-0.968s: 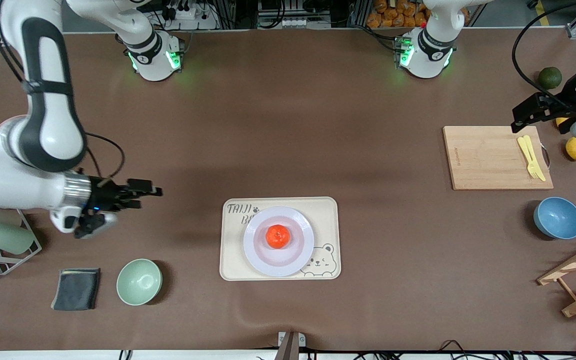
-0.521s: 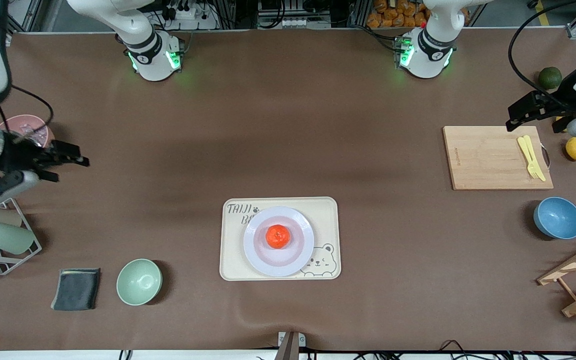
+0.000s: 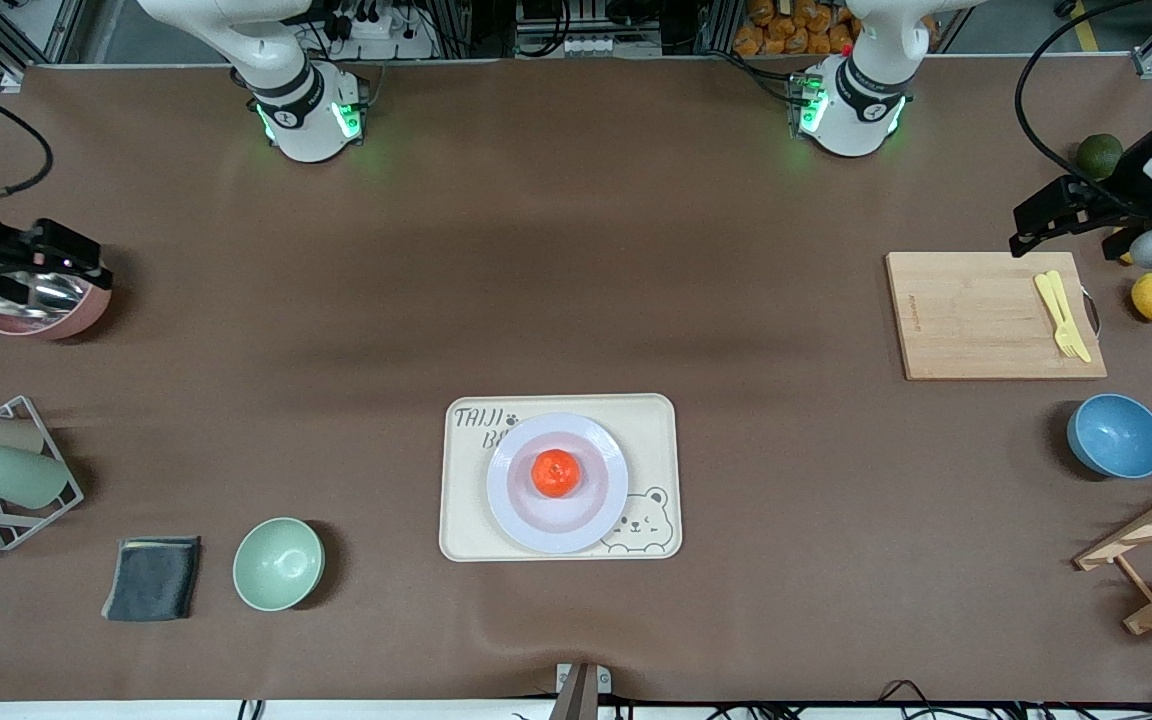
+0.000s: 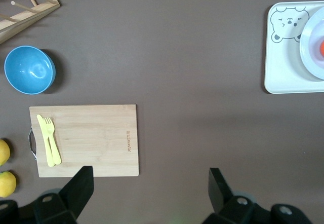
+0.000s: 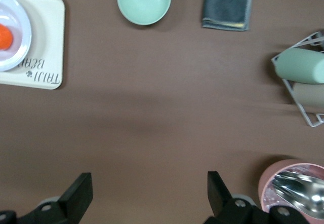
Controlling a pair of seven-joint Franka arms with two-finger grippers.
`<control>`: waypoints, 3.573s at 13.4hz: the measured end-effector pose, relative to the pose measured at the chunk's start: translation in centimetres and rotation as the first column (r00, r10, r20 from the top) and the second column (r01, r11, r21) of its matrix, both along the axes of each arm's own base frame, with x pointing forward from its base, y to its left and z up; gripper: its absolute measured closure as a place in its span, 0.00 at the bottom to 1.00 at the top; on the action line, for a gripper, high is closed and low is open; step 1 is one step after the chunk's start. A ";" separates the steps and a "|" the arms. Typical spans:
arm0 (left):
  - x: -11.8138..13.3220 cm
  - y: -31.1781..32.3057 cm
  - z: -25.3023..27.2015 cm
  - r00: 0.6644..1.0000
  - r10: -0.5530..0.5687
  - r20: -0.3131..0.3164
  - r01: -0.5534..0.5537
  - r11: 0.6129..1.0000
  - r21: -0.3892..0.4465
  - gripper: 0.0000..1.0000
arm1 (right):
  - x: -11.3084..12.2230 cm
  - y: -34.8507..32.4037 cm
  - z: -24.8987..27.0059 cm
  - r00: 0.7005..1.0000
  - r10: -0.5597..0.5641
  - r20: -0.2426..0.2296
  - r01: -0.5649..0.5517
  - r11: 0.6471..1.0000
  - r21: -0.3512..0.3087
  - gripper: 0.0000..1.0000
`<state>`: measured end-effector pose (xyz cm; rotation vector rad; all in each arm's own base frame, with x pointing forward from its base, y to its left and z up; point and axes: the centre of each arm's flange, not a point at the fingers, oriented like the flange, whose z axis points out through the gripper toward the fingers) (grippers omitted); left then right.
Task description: Place orange and plate with both arms
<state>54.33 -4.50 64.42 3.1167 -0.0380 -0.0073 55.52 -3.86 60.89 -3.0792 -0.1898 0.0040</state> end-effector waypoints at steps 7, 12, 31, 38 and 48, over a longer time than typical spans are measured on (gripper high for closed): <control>0.0 0.0 0.0 1.000 -0.001 -0.002 0.001 1.000 0.000 0.00 | -1.8 -0.4 4.2 0.977 -0.213 0.006 0.213 0.976 -0.044 0.00; -0.1 0.1 0.0 1.000 0.001 -0.002 -0.001 1.000 0.000 0.00 | -1.8 0.2 4.5 0.977 -0.214 0.016 0.214 0.976 -0.049 0.00; -0.3 0.6 0.7 1.000 0.011 -0.008 -0.011 1.000 0.001 0.00 | -2.0 1.1 4.7 0.990 -0.138 0.013 0.138 0.989 -0.050 0.00; -0.3 1.5 0.8 1.000 0.025 -0.007 -0.025 1.000 -0.001 0.00 | -2.0 1.1 4.7 0.991 -0.136 0.012 0.137 0.989 -0.050 0.00; -0.4 0.9 0.8 0.999 0.048 -0.006 -0.047 0.999 0.002 0.00 | -2.0 1.1 4.7 0.990 -0.138 0.011 0.138 0.989 -0.050 0.00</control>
